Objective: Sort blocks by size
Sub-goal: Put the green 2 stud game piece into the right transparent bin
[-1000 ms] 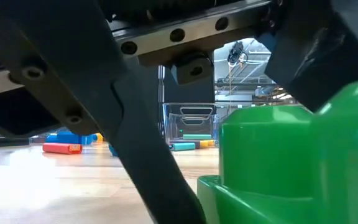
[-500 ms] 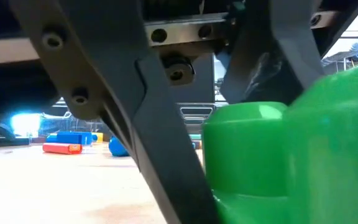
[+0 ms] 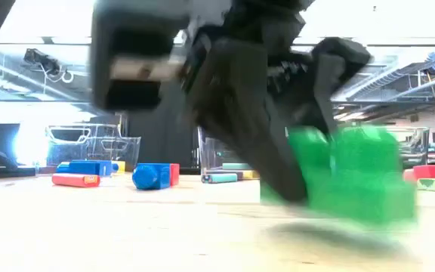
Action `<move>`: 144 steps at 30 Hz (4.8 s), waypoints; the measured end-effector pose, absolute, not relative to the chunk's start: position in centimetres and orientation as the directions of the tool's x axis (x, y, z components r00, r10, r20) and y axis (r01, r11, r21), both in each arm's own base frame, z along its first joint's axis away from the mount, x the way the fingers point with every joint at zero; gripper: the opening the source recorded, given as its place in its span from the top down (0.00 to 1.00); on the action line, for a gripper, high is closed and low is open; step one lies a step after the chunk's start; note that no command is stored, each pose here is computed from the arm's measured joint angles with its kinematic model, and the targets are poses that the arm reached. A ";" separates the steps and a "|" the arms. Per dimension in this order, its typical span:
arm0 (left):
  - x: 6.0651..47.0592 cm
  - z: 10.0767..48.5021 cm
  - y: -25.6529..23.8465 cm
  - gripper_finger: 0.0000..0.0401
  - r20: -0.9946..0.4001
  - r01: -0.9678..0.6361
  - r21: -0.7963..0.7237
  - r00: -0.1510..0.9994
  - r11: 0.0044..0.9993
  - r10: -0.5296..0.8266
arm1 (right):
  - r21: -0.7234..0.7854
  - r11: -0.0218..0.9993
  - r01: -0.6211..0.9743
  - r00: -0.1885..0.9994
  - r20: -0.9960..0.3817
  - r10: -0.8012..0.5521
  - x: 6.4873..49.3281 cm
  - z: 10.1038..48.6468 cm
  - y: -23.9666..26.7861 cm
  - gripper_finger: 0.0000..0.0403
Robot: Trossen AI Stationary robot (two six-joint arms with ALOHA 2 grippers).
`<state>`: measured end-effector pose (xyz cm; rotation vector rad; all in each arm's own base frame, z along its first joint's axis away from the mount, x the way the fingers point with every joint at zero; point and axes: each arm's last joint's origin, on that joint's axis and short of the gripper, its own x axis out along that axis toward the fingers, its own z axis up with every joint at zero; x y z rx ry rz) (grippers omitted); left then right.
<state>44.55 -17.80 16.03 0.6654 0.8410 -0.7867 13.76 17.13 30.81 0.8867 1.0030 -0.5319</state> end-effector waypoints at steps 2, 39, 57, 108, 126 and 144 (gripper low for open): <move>44.7 17.3 -16.2 0.65 -0.840 0.791 0.198 0.442 0.579 -0.316 | 0.410 0.547 0.730 0.491 -0.871 -0.002 13.9 30.9 17.2 0.43; 41.2 34.2 -4.8 0.65 -0.533 0.110 0.581 0.800 0.807 0.275 | 0.674 0.400 0.621 0.779 -0.476 -0.408 24.2 33.6 9.8 0.43; 40.9 35.2 -4.4 0.65 -0.483 0.030 0.610 0.806 0.792 0.342 | 0.626 0.362 0.691 0.722 -0.570 -0.392 24.3 32.9 8.3 0.43; 40.6 35.2 -6.3 0.64 -0.463 0.022 0.641 0.808 0.767 0.364 | 0.673 0.442 0.594 0.805 -0.491 -0.333 25.5 34.4 7.4 0.53; 40.5 35.9 -5.6 0.53 -0.440 -0.013 0.638 0.814 0.770 0.378 | 0.627 0.470 0.621 0.783 -0.516 -0.347 25.7 33.7 7.2 0.57; 39.9 34.7 -4.9 0.52 -0.532 0.054 0.658 0.739 0.751 0.414 | 0.581 0.465 0.668 0.737 -0.605 -0.302 25.3 32.9 6.9 0.96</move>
